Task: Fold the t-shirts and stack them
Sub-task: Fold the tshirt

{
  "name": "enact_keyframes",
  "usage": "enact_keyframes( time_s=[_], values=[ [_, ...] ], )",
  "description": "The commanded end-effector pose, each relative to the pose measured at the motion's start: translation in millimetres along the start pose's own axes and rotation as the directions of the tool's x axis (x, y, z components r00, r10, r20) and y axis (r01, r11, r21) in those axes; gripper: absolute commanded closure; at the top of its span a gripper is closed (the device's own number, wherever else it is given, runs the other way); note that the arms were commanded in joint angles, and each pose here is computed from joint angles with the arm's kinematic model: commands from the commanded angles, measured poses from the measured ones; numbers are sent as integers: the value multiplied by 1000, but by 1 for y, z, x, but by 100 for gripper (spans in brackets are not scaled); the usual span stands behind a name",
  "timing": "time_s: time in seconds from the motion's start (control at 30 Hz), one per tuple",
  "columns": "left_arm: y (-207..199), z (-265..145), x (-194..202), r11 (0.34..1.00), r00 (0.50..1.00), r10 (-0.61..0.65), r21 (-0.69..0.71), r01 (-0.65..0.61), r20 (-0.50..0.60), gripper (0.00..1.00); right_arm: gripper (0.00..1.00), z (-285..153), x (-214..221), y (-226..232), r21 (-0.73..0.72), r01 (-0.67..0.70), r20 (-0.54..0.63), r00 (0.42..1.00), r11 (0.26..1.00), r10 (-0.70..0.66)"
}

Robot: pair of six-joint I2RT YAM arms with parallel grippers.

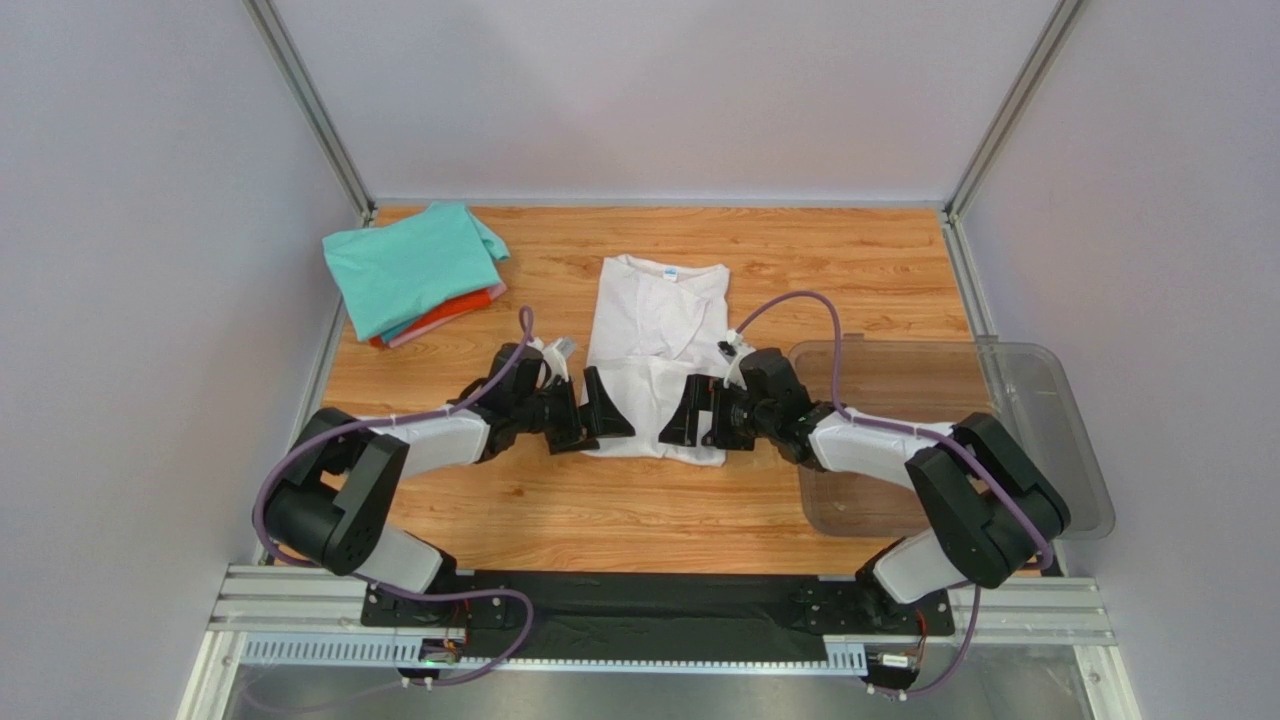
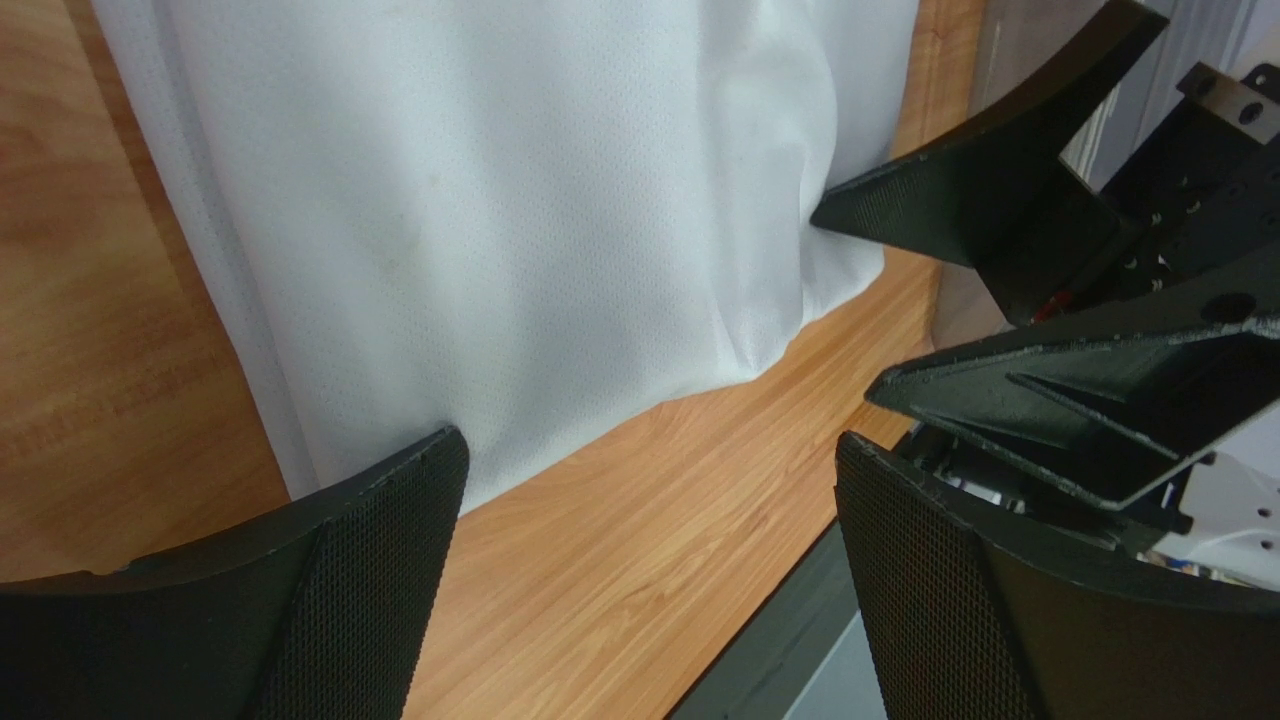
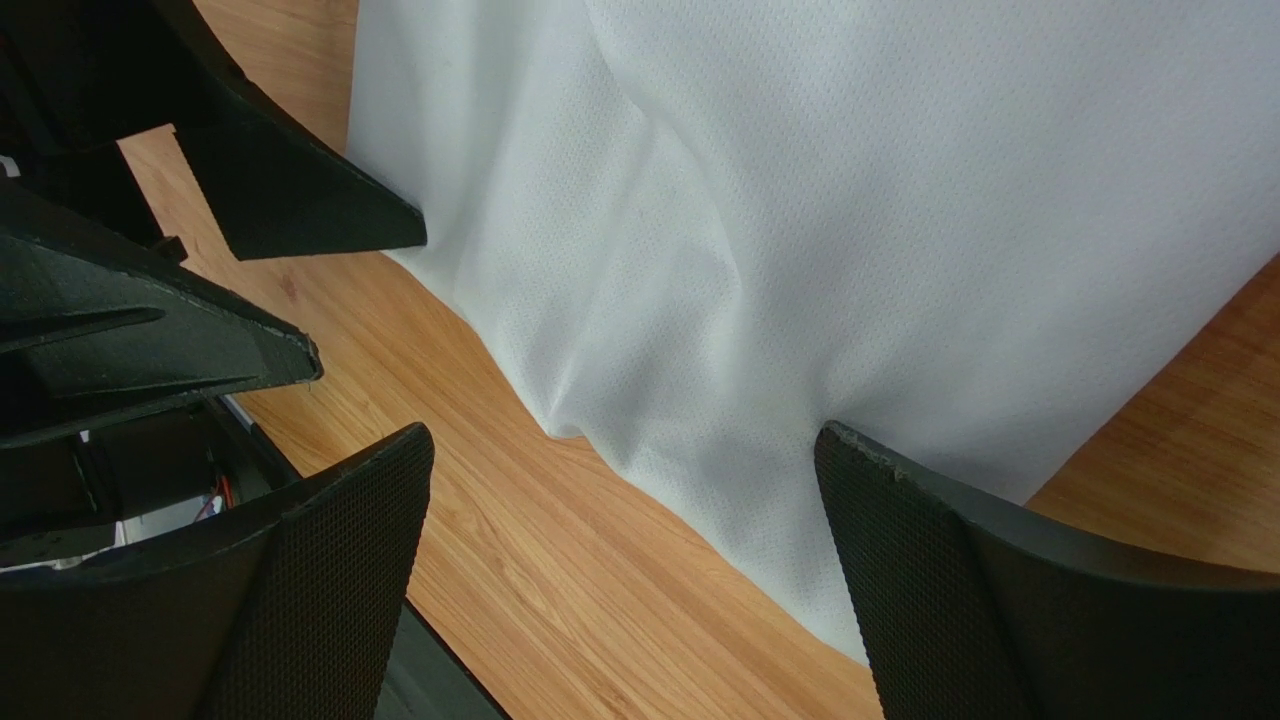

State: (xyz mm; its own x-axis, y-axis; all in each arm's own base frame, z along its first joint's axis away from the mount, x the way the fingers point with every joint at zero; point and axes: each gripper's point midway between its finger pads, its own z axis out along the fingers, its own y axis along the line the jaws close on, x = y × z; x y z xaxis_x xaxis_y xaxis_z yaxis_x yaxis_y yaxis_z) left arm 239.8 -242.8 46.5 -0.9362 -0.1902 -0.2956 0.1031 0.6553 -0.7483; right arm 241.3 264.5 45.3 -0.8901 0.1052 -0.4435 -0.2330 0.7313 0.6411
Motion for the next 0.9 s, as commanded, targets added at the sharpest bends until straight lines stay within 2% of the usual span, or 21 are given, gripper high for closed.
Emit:
enact_keyframes(
  time_s=[0.0,0.2,0.37,0.43,0.47,0.5,0.57,0.6,0.63,0.77,0.8,0.87],
  values=[
    [30,-7,41,996,996,-52,-74,46,-78,0,0,3,28,-14,26,-13,-55,998,1000,14],
    [61,-37,71,974,995,-69,-221,52,-71,0,0,-10,49,-13,52,22,-67,998,998,-19],
    [43,-56,88,981,997,-78,-178,72,-22,0,0,-26,59,15,17,122,-39,992,992,-121],
    [27,-70,81,987,999,-24,-156,29,33,0,0,-32,61,27,19,165,-33,986,986,-164],
    [21,-78,70,985,996,1,-170,14,85,0,0,-39,50,34,38,180,-4,984,983,-180],
    [23,-88,74,980,997,-5,-200,22,81,0,0,-43,48,40,35,195,6,981,980,-195],
    [3,-107,60,987,985,49,-162,-22,164,0,0,-59,32,54,42,200,62,977,979,-202],
    [6,-115,64,983,986,46,-184,-16,161,0,0,-66,28,60,37,201,81,976,979,-203],
    [-3,-126,59,986,977,62,-161,-29,202,0,0,-79,19,71,14,201,125,972,980,-201],
    [-1,-152,59,980,962,73,-199,-20,261,0,0,-116,10,83,-29,176,223,961,984,-165],
    [-1,-156,58,980,956,75,-200,-18,284,0,0,-129,3,85,-39,170,282,947,985,-153],
    [6,-156,57,975,949,59,-221,11,309,0,0,-133,8,76,-37,144,297,946,989,-127]
  ],
)
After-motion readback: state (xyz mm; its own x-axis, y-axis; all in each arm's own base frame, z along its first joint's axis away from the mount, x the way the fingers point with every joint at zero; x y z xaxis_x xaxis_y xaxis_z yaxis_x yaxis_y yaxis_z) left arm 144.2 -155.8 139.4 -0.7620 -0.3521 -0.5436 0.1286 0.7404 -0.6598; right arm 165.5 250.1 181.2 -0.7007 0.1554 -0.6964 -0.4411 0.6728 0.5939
